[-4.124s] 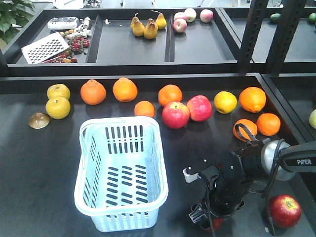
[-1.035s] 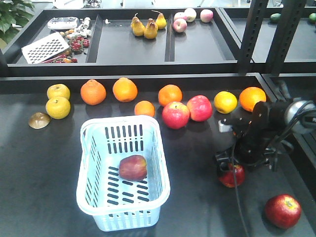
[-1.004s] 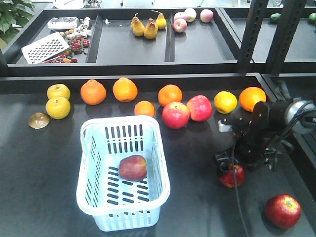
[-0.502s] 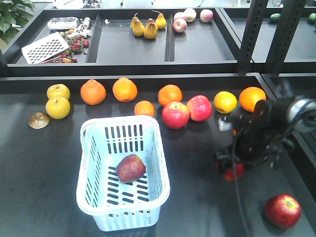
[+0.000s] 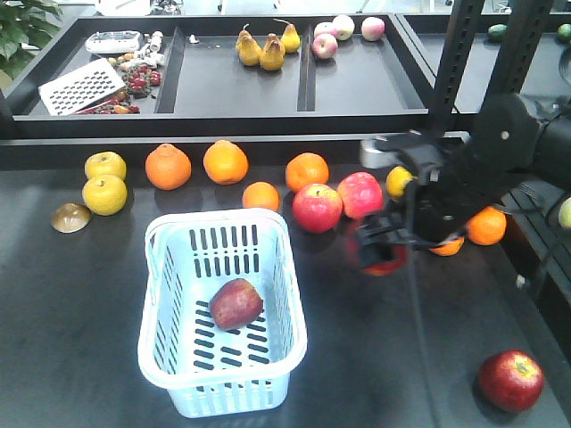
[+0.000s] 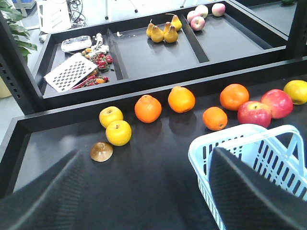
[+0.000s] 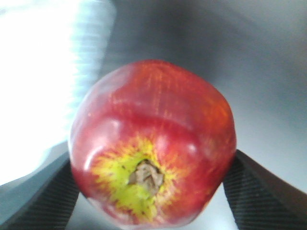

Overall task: Pick three apples into basket with both arms
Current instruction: 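Carry the second apple into the basket and open the right gripper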

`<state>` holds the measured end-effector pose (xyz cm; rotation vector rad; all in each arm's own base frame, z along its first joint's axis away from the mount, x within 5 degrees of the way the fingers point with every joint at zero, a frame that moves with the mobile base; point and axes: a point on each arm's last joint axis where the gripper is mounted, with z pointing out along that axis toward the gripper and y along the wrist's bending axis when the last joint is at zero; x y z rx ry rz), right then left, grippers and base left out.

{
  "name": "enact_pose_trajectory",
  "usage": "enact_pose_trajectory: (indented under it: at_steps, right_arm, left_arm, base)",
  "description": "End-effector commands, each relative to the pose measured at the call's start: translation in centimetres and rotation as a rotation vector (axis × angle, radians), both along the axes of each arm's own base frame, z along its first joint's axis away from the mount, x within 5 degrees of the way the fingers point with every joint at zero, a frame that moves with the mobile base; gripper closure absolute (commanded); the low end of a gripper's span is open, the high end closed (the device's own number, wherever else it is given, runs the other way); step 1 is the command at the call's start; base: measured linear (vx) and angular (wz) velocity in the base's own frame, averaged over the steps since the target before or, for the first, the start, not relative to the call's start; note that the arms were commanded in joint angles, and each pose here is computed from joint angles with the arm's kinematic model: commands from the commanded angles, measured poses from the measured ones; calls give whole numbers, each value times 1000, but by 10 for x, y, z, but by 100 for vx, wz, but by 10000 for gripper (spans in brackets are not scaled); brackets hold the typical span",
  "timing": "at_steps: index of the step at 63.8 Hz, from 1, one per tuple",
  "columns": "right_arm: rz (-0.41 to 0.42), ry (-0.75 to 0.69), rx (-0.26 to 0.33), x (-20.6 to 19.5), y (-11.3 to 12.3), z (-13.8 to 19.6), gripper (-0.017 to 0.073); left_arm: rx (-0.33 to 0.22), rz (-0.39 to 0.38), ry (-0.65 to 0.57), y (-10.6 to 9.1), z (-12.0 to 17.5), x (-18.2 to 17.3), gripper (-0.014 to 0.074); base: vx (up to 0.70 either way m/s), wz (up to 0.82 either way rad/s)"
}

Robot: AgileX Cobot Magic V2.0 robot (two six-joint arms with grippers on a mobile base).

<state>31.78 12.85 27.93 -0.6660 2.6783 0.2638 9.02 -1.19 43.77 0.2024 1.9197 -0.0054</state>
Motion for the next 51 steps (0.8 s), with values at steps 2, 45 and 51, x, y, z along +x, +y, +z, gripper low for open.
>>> enact_pose_trajectory:
  at_steps: [2, 45, 51]
  right_arm:
    - [83, -124, 82, -29, 30, 43, 293]
    - [303, -146, 92, -39, 135, -23, -29]
    - [277, -152, 106, -37, 135, -22, -118]
  left_arm:
    - [-15, -6, -85, 0, 13, 0, 71]
    - [-15, -6, -85, 0, 13, 0, 71]
    - [-15, -6, -85, 0, 13, 0, 71]
  base:
    - [0, 0]
    - [0, 0]
    - [0, 0]
